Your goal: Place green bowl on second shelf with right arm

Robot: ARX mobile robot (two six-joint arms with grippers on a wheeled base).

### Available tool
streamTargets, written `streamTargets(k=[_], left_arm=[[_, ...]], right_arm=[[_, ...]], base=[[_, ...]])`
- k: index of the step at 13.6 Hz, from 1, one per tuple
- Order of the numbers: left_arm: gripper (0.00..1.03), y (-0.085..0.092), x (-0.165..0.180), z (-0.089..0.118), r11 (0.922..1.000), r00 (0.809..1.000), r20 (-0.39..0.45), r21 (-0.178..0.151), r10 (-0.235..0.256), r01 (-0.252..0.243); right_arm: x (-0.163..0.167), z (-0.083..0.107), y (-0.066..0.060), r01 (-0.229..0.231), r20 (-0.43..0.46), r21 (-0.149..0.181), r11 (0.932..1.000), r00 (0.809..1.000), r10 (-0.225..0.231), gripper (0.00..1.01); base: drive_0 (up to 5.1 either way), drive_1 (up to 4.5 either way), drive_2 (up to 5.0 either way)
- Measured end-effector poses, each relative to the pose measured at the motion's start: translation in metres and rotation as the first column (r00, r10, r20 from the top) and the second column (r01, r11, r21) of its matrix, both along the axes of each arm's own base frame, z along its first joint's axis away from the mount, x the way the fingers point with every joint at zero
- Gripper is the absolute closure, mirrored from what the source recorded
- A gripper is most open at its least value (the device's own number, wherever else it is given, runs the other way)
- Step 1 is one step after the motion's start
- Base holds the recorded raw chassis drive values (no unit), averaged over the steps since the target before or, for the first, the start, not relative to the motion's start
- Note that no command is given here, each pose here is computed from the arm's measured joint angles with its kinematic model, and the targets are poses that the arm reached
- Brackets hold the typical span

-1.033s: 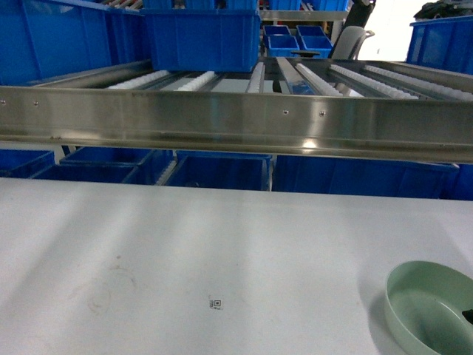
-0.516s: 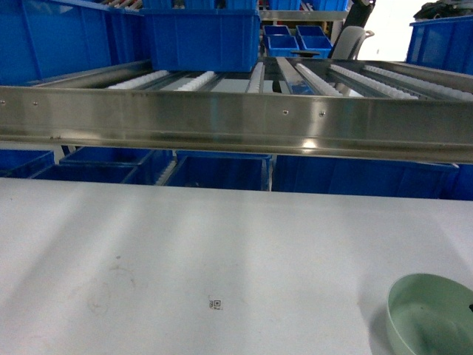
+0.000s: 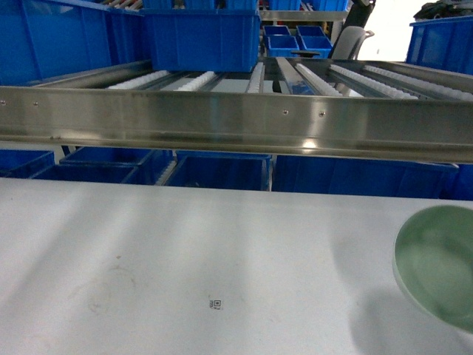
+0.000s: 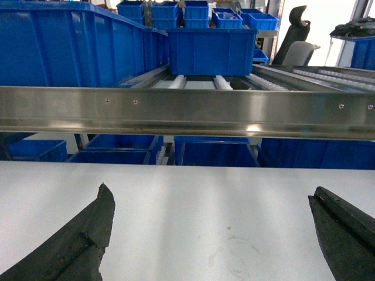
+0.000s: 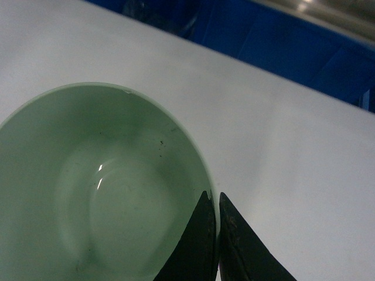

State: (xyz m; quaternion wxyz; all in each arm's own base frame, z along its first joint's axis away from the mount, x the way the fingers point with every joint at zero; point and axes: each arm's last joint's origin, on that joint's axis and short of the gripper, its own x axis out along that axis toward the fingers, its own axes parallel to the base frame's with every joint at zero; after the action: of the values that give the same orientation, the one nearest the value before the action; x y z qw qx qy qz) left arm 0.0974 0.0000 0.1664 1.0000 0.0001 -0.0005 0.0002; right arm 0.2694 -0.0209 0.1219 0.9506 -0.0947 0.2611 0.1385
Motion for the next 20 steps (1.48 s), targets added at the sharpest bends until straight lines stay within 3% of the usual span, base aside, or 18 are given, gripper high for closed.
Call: streamTargets(k=[9, 11, 12, 13, 14, 15, 20], left_arm=[[0.05, 0.000, 0.000, 0.000, 1.0000, 1.000, 0.000, 0.000, 0.000, 0.000], [0.05, 0.000, 0.000, 0.000, 1.0000, 1.000, 0.000, 0.000, 0.000, 0.000], [0.05, 0.000, 0.000, 0.000, 1.0000, 1.000, 0.000, 0.000, 0.000, 0.000], [0.05, 0.000, 0.000, 0.000, 1.0000, 1.000, 0.000, 0.000, 0.000, 0.000], [0.05, 0.000, 0.000, 0.000, 1.0000, 1.000, 0.000, 0.000, 0.000, 0.000], [0.05, 0.000, 0.000, 0.000, 1.0000, 1.000, 0.000, 0.000, 0.000, 0.000], [0.05, 0.000, 0.000, 0.000, 1.0000, 1.000, 0.001, 0.000, -0.004, 0.004]], right_arm=[[-0.008, 0.027, 0.001, 0.017, 0.084, 0.046, 0.9988, 0.996, -0.021, 0.99], [-0.018, 0.045, 0.002, 0.025, 0.142, 0.078, 0.9966, 0.989, -0.036, 0.99], [-0.033, 0.061, -0.001, 0.036, 0.190, 0.117, 0.9925, 0.980, -0.058, 0.99], [-0.065, 0.085, -0.005, 0.063, 0.258, 0.178, 0.9820, 0.960, -0.108, 0.99], [-0.090, 0.098, -0.002, 0.046, 0.302, 0.219, 0.9746, 0.947, -0.112, 0.99], [-0.107, 0.105, 0.000, 0.060, 0.343, 0.264, 0.9625, 0.927, -0.152, 0.99], [-0.107, 0.104, 0.000, 0.067, 0.328, 0.282, 0.9572, 0.931, -0.162, 0.99]], base=[[0.0, 0.00, 0.0], [0.0, 0.00, 0.0], [0.0, 0.00, 0.0], [0.0, 0.00, 0.0], [0.0, 0.00, 0.0], [0.0, 0.00, 0.0], [0.0, 0.00, 0.0]])
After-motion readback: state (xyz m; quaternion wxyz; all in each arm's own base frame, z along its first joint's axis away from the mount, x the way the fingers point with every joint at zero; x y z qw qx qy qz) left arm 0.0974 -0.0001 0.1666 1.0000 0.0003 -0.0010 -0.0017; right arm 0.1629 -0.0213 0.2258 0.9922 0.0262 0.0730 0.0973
